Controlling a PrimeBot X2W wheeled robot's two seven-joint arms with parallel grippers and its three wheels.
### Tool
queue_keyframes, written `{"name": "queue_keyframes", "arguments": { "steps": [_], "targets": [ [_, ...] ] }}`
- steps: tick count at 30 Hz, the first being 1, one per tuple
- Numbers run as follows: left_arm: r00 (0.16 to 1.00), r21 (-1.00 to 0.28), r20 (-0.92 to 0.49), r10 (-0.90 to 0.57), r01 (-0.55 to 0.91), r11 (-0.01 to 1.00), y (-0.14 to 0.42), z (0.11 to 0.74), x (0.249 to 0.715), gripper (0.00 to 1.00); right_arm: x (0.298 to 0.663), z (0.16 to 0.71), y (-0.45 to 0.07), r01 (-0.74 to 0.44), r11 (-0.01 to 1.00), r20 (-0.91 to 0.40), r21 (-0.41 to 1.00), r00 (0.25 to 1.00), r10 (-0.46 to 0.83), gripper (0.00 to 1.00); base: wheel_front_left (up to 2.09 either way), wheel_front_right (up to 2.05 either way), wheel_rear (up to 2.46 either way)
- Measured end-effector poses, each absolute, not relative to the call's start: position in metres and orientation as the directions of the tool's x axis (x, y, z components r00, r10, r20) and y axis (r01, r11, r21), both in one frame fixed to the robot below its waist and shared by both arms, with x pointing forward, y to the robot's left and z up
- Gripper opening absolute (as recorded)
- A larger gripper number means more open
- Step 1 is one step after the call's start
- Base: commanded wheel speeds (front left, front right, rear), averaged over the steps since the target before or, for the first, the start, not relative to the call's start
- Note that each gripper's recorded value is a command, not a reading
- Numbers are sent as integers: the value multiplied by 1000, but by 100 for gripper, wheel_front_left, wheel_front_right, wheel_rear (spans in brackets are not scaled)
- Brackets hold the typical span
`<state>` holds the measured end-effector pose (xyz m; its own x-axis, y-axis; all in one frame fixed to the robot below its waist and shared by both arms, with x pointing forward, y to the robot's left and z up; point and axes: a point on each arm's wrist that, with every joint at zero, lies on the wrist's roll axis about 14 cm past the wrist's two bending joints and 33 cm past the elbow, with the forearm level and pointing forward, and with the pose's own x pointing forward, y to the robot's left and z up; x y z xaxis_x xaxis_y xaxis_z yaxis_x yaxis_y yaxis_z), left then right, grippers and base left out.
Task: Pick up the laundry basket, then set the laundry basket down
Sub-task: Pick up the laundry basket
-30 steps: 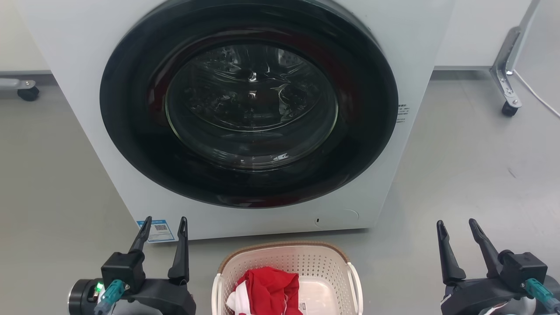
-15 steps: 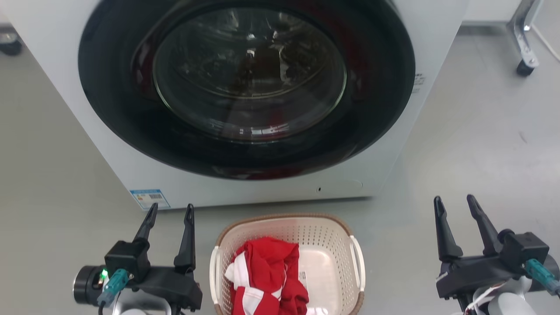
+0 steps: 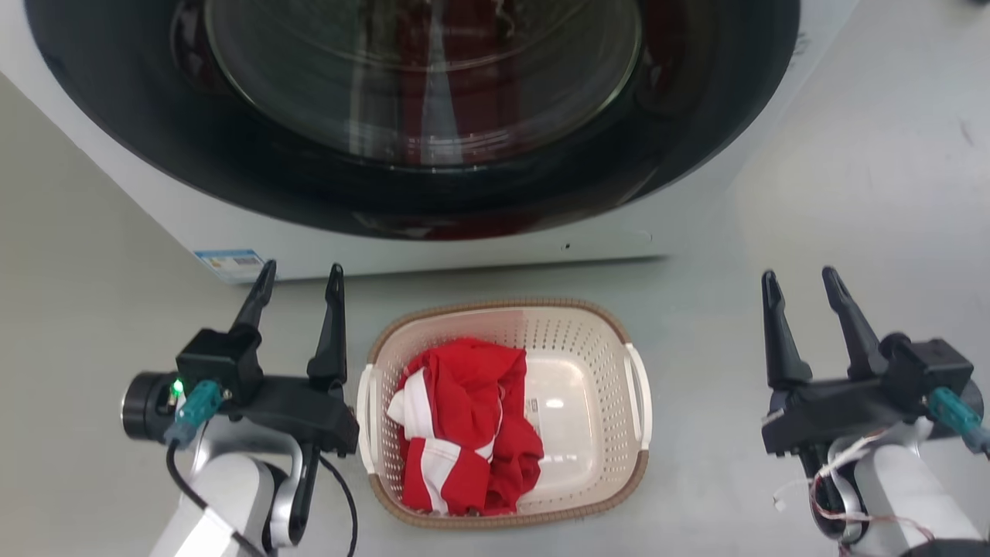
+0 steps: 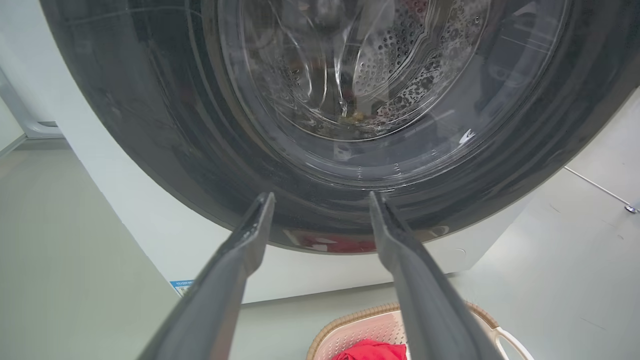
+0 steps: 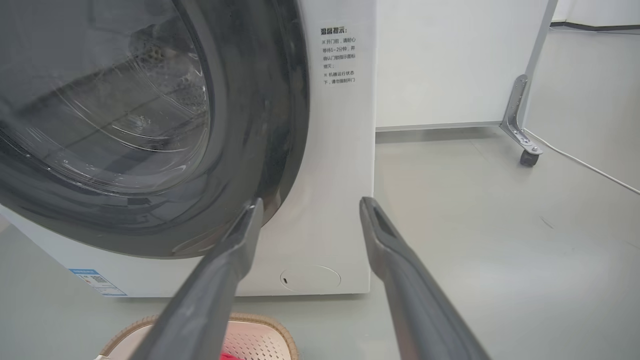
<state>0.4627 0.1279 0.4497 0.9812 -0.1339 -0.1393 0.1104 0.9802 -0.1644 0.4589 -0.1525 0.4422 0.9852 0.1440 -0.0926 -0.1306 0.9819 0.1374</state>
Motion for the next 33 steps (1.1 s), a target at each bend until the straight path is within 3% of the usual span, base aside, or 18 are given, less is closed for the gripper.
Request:
{"name": "queue_keyframes", "arguments": {
  "steps": [17, 33],
  "targets": [
    [909, -176, -379, -176, 116, 977, 122, 345, 517, 100, 525, 363, -129, -193, 972, -226, 131, 949, 219, 100, 0, 0, 0],
    [721, -243, -658, -215, 67, 968, 114, 233, 482, 100, 509, 264, -105, -204, 961, -458, 185, 848, 269, 100, 0, 0, 0]
  ]
}}
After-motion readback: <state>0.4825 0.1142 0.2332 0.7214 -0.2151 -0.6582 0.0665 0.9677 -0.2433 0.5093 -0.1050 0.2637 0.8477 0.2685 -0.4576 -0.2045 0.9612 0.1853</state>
